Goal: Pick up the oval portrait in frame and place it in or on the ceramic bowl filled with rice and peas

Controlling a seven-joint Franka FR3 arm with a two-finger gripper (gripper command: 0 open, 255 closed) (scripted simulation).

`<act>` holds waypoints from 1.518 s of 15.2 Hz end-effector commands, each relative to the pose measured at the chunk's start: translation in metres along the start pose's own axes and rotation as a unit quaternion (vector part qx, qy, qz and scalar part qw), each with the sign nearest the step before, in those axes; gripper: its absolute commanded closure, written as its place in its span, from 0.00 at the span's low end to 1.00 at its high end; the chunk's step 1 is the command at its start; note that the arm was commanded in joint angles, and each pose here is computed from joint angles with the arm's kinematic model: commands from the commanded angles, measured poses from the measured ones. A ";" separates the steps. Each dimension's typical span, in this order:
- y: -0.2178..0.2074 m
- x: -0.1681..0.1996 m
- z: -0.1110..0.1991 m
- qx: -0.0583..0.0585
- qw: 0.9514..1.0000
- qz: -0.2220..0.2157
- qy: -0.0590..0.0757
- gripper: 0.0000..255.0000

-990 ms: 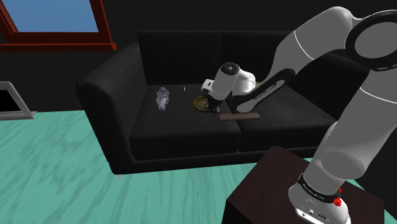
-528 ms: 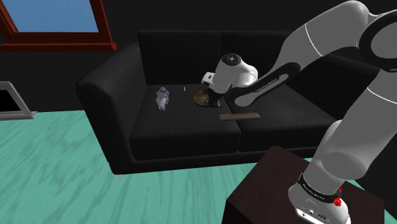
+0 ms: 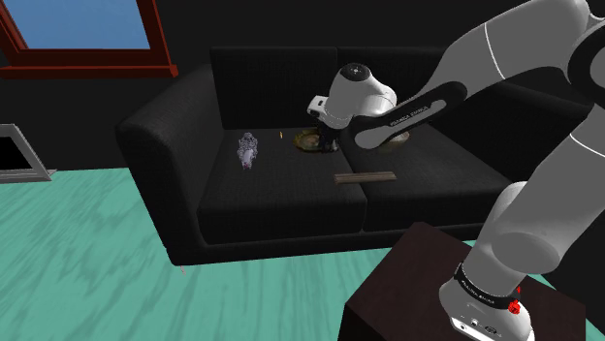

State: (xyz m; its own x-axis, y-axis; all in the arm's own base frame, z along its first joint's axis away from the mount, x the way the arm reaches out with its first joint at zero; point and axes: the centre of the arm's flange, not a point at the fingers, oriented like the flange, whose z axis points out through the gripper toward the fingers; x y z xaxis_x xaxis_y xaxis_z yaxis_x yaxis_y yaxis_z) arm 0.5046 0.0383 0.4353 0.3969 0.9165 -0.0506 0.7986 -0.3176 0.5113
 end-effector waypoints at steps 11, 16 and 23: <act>0.032 -0.003 -0.055 0.000 1.000 0.000 0.000 1.00; 0.039 -0.030 -0.063 0.000 1.000 0.000 0.000 1.00; 0.041 -0.122 -0.059 0.000 1.000 0.000 0.000 1.00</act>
State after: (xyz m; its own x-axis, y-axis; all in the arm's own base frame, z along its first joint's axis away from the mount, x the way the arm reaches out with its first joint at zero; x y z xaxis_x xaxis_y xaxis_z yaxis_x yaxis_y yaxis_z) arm 0.4682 -0.0595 0.5139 0.3983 0.9158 -0.0505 0.7985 -0.3192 0.5104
